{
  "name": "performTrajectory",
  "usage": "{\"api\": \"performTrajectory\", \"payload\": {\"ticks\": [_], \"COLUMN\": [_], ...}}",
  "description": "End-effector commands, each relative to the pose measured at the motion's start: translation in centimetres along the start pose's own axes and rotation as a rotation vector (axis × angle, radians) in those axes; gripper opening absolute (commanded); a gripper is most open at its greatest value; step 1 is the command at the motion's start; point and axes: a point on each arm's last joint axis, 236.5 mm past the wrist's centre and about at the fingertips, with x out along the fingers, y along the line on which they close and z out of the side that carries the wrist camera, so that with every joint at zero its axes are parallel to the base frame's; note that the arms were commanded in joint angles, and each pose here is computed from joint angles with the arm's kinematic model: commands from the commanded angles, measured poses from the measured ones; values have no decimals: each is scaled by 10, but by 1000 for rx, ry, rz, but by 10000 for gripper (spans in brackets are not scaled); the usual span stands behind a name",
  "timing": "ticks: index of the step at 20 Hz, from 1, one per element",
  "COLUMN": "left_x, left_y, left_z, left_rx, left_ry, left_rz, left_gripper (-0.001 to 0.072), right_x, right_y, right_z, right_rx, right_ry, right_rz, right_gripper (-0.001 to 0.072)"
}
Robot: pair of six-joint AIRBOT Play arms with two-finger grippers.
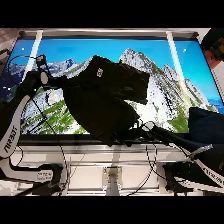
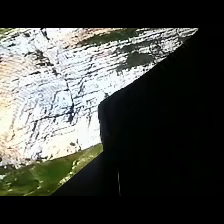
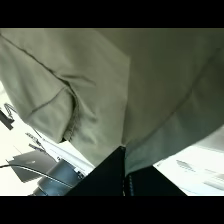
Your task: Fold the clothes and pants, and hang the long-sleeved shirts on hangers.
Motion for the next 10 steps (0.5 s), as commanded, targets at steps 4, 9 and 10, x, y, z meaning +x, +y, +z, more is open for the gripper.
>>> {"api": "performTrajectory", "payload": {"ticks": [4,9,10], "left_x": [0,-1,0], "left_y": [4,9,10], "left_z": [-10,-34,-40], "left_rx": [-19,-106,-143], "left_ry": [42,114,115], "left_rz": [17,54,61], "left_gripper": [15,12,13], "right_x": [-29,-82,-94], "right_y": [8,-23,-28], "right_z": [38,118,132], "right_rx": [-30,18,20], "right_ry": [-94,-264,-293], "right_rz": [13,-30,-42], "right_gripper": [5,4,4]}}
